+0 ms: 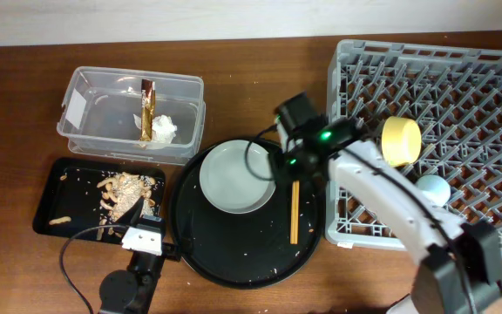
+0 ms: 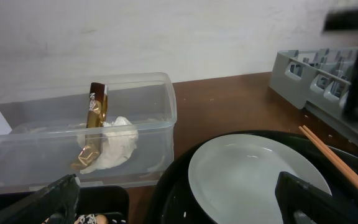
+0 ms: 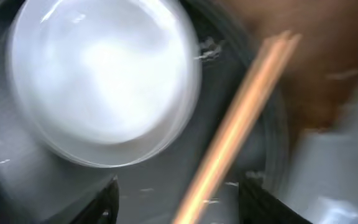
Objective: Sort waste into correct bins and load items into the dishwasher rack
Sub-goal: 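Place the yellow bowl in the dish rack with the right gripper, then grasp the white plate with the right gripper and stand it in the rack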
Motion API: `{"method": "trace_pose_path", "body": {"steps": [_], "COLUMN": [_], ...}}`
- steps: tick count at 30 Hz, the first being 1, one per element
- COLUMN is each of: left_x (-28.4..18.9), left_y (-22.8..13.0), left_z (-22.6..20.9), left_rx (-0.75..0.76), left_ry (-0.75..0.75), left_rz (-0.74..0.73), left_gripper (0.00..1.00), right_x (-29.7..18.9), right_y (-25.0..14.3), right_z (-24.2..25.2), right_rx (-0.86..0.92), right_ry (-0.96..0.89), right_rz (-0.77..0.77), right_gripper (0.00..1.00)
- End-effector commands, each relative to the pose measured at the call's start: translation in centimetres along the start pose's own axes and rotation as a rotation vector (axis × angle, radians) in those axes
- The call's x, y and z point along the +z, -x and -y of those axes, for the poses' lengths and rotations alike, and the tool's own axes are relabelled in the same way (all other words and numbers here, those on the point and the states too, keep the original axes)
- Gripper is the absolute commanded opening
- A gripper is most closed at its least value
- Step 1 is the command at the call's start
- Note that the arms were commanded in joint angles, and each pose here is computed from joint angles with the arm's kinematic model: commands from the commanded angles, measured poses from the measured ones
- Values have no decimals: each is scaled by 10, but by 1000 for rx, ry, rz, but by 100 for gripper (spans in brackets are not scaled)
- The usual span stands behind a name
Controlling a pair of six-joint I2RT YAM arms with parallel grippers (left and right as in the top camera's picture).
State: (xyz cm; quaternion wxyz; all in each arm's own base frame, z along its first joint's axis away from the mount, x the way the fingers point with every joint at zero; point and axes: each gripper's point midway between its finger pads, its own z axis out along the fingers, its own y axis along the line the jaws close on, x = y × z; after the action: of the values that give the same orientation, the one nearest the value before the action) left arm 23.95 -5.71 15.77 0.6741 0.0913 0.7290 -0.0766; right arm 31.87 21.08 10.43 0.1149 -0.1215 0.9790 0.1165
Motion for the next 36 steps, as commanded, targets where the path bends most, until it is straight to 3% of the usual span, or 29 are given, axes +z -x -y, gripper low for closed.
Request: {"method": "trace_pose_path", "body": {"steps": [1, 3, 9, 11, 12, 17, 20, 23, 27, 29, 31, 36], "left_x": [0, 0, 0, 0, 0, 0, 0, 0, 0, 0, 0, 0], "left_y": [-1, -1, -1, -1, -1, -1, -1, -1, -1, -1, -1, -1], "left_z": [0, 0, 0, 0, 0, 0, 0, 0, 0, 0, 0, 0], "left_rx": [18, 18, 18, 18, 18, 18, 18, 18, 18, 18, 18, 18], "left_ry": [-4, -4, -4, -4, -4, -4, -4, -4, -4, -4, -4, -4], "left_rz": [0, 0, 0, 0, 0, 0, 0, 0, 0, 0, 0, 0], "left_gripper": [100, 100, 100, 100, 100, 100, 100, 100, 100, 100, 100, 100], "right_x": [43, 61, 93, 107, 108, 61, -19, -115, -248, -281, -295, -282], "right_y": [-25, -24, -30, -40, -40, -8, 27, 38, 2, -21, -33, -45], "right_z": [-9, 5, 10, 14, 15, 20, 45, 113, 214, 246, 275, 326], "right_rx": [225, 294, 352, 393, 393, 338, 268, 346, 591, 694, 696, 722], "right_ry": [46, -13, -33, -55, -57, -8, -65, -354, -875, -1056, -1193, -1347], "right_rz": [-92, -73, -119, -162, -163, -42, 201, 482, 792, 832, 767, 589], "right_gripper": [61, 61, 46, 6, 4, 4, 4, 4, 4, 4, 4, 4]}}
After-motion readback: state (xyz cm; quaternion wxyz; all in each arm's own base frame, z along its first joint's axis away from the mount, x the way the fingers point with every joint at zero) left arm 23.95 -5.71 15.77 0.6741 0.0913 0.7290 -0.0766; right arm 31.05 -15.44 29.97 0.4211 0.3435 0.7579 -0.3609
